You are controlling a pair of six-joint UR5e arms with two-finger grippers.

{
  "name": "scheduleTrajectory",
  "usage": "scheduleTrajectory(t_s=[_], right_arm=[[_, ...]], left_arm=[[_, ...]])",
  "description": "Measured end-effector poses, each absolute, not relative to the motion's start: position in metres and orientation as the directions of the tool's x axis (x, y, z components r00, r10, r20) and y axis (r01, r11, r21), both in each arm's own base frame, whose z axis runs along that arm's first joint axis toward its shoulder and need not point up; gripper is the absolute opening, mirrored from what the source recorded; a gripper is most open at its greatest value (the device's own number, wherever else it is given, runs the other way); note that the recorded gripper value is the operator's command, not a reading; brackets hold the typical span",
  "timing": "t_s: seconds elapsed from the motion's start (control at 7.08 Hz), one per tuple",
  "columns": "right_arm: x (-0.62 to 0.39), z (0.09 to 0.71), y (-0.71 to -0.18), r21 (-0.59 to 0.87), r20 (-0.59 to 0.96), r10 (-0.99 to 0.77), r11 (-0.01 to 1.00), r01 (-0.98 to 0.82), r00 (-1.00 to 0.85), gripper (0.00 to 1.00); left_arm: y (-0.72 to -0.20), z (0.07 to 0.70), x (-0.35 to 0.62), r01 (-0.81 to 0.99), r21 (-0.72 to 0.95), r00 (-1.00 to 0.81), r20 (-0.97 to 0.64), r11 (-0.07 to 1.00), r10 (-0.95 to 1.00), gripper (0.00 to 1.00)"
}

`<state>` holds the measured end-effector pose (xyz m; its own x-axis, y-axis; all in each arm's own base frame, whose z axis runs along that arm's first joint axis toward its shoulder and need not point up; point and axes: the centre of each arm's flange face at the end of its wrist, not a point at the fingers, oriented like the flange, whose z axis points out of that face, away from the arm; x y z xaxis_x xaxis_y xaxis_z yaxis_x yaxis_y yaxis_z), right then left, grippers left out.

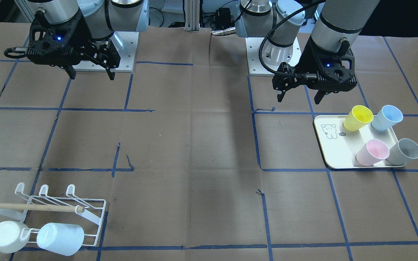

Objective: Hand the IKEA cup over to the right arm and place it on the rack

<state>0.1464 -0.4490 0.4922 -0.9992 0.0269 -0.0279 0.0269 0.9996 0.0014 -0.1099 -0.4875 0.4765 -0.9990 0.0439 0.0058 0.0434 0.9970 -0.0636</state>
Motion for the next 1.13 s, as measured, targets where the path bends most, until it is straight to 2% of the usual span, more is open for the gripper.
scheduleTrajectory(t_s=[1.13], right_arm=[[0.1508,0.4882,-0.4506,0.005,-0.014,0.01,1.0,0.01,-1.0,1.0]], left_arm=[[-0.4881,0.4768,-0.1098,0.043,-0.062,-0.999,0.006,0.997,0.044,0.99]])
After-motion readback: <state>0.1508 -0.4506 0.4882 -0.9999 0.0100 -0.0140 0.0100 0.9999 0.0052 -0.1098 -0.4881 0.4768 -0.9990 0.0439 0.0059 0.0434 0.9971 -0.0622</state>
